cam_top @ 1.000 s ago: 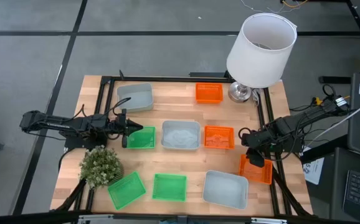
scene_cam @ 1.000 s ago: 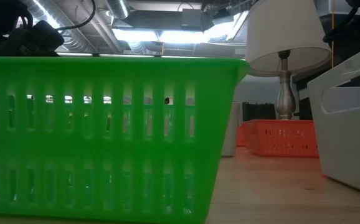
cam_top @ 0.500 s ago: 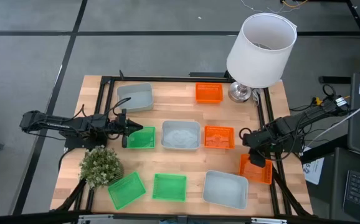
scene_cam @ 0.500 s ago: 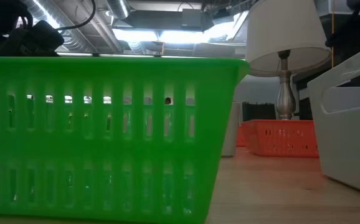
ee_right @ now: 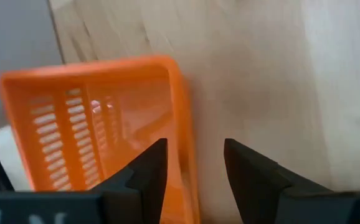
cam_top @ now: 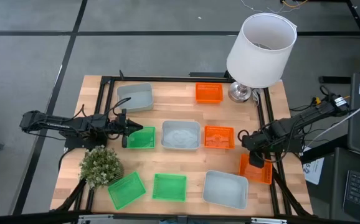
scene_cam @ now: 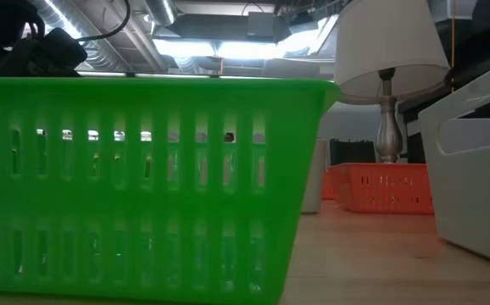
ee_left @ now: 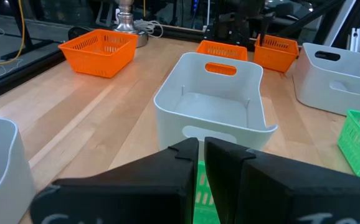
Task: Stack baskets by color
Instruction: Stack the bottom orange bin on top of the middle orange bin
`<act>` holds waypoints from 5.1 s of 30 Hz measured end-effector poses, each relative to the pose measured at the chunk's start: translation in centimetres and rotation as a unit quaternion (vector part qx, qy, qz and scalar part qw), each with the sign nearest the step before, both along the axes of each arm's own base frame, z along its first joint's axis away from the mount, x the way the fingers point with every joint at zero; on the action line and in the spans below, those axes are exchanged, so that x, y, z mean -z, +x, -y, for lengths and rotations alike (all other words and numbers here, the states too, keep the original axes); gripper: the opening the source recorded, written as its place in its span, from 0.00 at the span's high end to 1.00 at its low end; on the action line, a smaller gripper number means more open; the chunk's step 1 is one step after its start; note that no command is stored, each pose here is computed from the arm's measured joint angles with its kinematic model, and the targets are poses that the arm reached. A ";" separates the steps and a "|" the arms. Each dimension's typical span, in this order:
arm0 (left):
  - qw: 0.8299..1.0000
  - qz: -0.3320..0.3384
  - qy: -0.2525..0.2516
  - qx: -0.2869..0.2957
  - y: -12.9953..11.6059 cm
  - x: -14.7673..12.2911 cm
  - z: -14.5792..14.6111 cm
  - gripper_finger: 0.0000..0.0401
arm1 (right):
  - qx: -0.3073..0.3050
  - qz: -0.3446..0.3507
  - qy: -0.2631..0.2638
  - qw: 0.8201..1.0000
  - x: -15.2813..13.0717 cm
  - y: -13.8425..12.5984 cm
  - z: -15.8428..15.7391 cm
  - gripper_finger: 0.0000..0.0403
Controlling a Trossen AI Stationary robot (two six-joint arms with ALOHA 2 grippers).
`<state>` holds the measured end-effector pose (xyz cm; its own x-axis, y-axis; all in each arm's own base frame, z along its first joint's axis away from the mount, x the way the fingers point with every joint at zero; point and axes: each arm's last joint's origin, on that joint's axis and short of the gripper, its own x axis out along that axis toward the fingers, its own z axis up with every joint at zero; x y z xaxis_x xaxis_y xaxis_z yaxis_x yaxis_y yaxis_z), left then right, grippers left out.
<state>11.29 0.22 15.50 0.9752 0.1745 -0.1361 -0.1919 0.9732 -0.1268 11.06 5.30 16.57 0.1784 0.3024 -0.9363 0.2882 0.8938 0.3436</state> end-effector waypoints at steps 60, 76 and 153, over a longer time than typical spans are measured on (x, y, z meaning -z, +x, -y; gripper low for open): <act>1.000 0.000 0.002 0.000 0.0 0.0 0.0 0.95 | -0.086 0.376 -0.441 0.810 -18.2 11.0 3.3 1.00; 1.000 -0.001 0.002 0.000 0.0 0.0 0.0 0.95 | -0.114 0.140 -0.176 0.968 -11.5 15.9 9.7 1.00; 1.000 0.000 0.000 0.000 0.0 0.0 0.0 0.95 | -0.107 0.057 -0.162 0.979 -7.0 16.4 9.1 1.00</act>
<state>11.29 0.22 15.48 0.9751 0.1745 -0.1370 -0.1920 0.9731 -0.1271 27.43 -3.80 23.58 0.2519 0.0349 -0.9671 0.0578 0.9970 0.0511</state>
